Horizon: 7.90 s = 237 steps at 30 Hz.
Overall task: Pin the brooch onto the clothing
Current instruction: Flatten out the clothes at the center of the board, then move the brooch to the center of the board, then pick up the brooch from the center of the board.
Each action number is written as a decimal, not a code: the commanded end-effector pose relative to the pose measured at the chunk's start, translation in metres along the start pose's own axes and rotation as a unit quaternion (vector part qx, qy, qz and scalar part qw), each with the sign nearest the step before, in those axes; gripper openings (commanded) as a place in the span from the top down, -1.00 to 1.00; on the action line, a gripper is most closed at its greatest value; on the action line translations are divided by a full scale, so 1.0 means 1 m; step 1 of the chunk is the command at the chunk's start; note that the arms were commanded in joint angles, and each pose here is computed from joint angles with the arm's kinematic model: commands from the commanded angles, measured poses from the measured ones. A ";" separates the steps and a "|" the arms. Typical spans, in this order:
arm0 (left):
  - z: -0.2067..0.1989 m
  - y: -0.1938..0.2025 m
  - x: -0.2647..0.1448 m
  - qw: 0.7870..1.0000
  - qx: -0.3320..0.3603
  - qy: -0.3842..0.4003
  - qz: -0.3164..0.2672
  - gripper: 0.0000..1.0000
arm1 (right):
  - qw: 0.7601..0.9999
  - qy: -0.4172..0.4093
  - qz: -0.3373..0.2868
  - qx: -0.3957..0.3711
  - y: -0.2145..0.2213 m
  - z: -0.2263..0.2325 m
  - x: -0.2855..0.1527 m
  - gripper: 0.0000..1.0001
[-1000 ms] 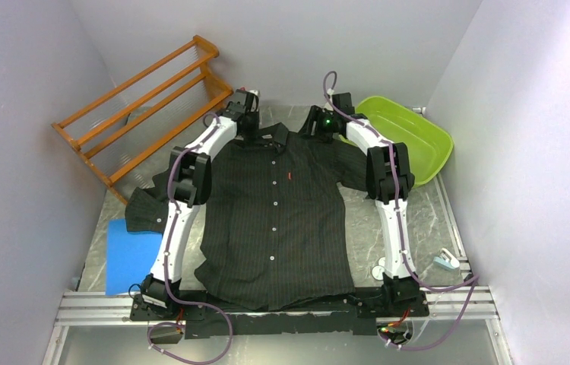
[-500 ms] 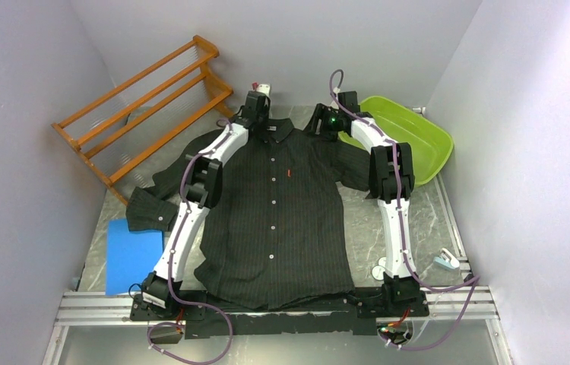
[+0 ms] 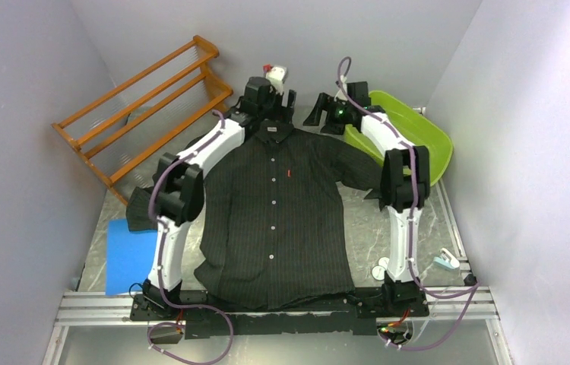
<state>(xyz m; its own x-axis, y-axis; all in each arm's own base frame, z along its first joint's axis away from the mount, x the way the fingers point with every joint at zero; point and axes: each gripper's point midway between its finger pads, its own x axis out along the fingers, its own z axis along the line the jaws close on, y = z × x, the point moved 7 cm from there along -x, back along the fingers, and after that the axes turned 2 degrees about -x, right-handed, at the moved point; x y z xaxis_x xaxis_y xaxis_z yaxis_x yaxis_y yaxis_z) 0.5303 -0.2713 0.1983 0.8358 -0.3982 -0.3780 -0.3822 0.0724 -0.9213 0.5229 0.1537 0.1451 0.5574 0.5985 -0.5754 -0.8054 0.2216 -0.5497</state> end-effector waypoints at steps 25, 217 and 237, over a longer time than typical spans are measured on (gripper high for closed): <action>-0.055 0.066 -0.267 0.957 -0.171 0.203 0.114 -0.88 | 0.991 0.074 -0.022 -0.110 0.095 0.054 -0.164 -0.74; -0.386 0.256 -0.212 0.896 0.241 0.278 0.250 0.94 | 0.960 0.196 -0.201 0.025 0.147 0.011 -0.310 -0.74; -0.388 0.163 -0.238 0.911 0.206 0.335 0.122 0.95 | 0.966 0.139 -0.216 -0.002 0.126 0.045 -0.329 -0.84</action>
<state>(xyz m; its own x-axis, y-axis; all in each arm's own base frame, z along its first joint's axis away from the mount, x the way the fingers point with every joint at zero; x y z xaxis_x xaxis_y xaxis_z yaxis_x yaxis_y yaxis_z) 0.1083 -0.5181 0.1126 0.2373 -0.6772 -0.6965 -0.2633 0.6453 -0.7171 0.2282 0.0159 0.2652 0.8449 0.1829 -0.5027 -0.5300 0.4136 -0.7403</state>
